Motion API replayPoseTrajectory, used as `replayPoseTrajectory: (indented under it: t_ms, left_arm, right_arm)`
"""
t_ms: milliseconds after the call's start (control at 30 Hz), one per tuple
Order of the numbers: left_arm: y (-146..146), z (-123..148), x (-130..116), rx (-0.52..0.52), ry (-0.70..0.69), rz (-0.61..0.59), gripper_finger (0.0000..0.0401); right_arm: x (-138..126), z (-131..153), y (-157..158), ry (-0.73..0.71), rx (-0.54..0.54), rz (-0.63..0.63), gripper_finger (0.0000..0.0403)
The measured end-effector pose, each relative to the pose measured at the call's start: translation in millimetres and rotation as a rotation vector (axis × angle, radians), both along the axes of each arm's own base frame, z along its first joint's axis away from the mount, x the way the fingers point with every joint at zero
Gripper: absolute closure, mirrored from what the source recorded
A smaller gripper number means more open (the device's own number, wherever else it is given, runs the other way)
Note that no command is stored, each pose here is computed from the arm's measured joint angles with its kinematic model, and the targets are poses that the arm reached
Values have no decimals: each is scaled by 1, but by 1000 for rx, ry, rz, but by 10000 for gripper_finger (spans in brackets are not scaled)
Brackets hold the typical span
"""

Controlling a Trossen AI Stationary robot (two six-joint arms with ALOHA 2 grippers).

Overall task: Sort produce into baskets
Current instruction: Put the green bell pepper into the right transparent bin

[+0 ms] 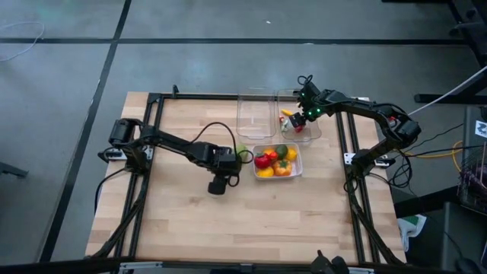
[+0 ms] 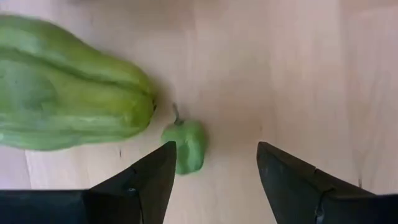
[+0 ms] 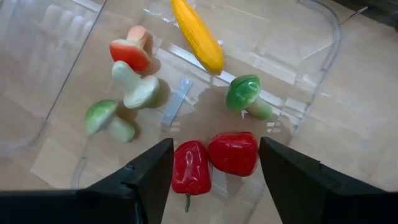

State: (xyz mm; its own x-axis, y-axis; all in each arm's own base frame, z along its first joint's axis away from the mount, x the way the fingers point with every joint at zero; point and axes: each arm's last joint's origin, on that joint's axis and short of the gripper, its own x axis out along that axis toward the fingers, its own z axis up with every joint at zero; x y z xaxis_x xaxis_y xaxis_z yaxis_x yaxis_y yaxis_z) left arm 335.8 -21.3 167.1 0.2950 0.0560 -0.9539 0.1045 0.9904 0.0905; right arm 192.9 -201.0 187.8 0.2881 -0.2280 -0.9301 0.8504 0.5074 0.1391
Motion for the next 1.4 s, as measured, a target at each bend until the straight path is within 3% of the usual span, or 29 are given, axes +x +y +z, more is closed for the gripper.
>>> replayPoseTrajectory:
  t_ms: [400,967,1400]
  left_arm:
    - [17,-12,-5,11,2,154,180]
    - [16,-24,-6,-11,-79,164,180]
    - [16,-25,-3,-13,-99,161,264]
  right_arm:
    - [0,0,0,2,3,0,166]
    - [0,0,0,2,3,0,166]
    - [1,0,1,-26,30,15,166]
